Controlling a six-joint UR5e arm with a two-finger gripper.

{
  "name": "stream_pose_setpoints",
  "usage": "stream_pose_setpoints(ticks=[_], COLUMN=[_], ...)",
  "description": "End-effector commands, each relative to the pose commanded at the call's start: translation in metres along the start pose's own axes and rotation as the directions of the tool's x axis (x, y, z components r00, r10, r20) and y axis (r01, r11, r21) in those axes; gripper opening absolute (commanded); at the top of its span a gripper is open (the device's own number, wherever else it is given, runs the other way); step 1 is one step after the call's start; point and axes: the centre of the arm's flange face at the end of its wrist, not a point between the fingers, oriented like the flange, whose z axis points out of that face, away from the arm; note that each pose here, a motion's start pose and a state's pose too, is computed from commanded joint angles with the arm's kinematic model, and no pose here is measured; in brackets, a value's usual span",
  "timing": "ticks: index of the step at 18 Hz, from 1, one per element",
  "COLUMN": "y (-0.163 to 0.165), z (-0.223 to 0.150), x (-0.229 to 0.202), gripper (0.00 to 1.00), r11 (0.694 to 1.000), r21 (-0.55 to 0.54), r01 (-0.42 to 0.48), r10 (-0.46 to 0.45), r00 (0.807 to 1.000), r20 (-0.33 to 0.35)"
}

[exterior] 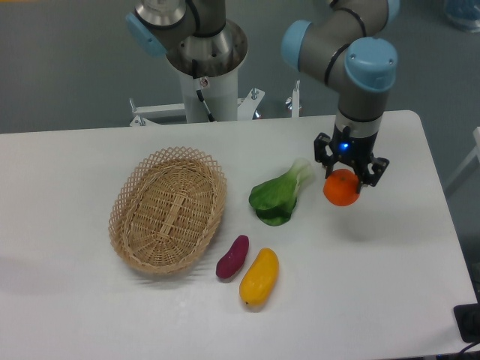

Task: Pick up the orange from the basket
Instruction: 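Carry the held orange past the bok choy and raise it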

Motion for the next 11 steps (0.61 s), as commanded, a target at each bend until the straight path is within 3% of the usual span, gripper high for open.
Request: stream_pose_setpoints(ticks=[11], y=[0.017], z=[0.003], x=[-0.021], gripper=[0.41], r11=[1.000], r21=[-0.015], r01=[-0.012], r10=[0.012], r00=[1.000], r20=[-0.004])
